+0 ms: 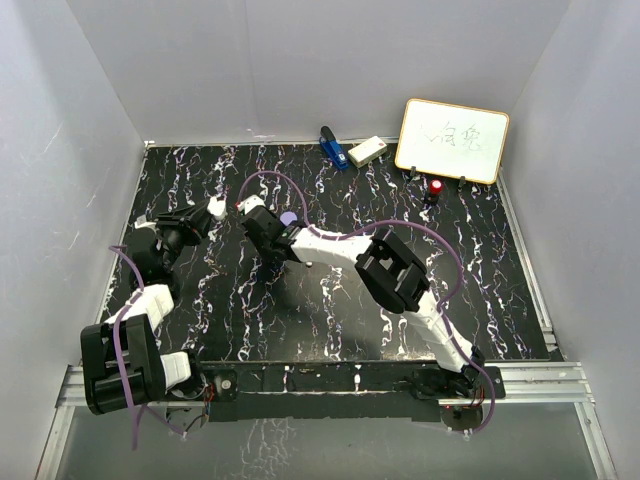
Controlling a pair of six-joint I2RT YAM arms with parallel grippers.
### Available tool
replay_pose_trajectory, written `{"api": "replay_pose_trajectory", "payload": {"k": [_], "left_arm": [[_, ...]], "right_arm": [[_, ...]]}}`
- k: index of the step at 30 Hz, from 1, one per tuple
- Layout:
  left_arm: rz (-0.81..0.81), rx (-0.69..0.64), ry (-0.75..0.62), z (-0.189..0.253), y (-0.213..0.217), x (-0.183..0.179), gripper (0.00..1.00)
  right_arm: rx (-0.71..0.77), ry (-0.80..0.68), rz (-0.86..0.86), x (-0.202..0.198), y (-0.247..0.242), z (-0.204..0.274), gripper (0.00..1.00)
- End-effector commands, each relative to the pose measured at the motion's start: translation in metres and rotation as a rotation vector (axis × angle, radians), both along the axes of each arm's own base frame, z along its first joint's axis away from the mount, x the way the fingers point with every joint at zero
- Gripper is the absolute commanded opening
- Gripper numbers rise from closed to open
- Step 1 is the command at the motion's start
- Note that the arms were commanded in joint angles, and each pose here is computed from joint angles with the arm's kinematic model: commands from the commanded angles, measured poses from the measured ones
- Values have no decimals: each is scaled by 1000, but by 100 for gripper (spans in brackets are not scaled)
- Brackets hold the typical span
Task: Insert the wireless bluetooth earbuds into the charging case
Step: Pick up the earbud from the center of the board, then place the earbud in the charging case.
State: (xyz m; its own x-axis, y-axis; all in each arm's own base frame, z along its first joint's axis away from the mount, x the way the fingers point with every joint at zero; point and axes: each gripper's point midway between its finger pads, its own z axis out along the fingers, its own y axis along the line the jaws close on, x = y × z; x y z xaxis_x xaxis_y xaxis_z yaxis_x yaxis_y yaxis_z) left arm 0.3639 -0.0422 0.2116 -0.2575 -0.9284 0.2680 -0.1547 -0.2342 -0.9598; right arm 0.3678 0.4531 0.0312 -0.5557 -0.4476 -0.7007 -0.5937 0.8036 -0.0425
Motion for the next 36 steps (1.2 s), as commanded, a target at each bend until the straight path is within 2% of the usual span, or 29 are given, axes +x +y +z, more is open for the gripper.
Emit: {"api": "replay_pose_trajectory", "payload": {"k": [1,6,12,18,24,30,36], "left_arm": [[-37,8,-27,7,-4,-3,0],[-78,22,-32,9,-8,2,0],[-128,25,-38,12,-14,7,0],[-201,53,-62,22,-36,15,0],[-322,37,-80,19,-84,24,0],[-391,2,-78,12,-121,26,0],[-436,4,-78,13,-144,28,0]], "right_arm": [[18,-30,-8,6,-8,11,1],[199,-96,-25,20,-21,56,0],[429,-324,-48,38,-61,142,0],[512,-494,-16,36,-93,196,0],[644,-610,28,22,-112,241,0],[645,-791,90,4,-131,260,0],[626,-1043,204,-21,-146,277,0]]}}
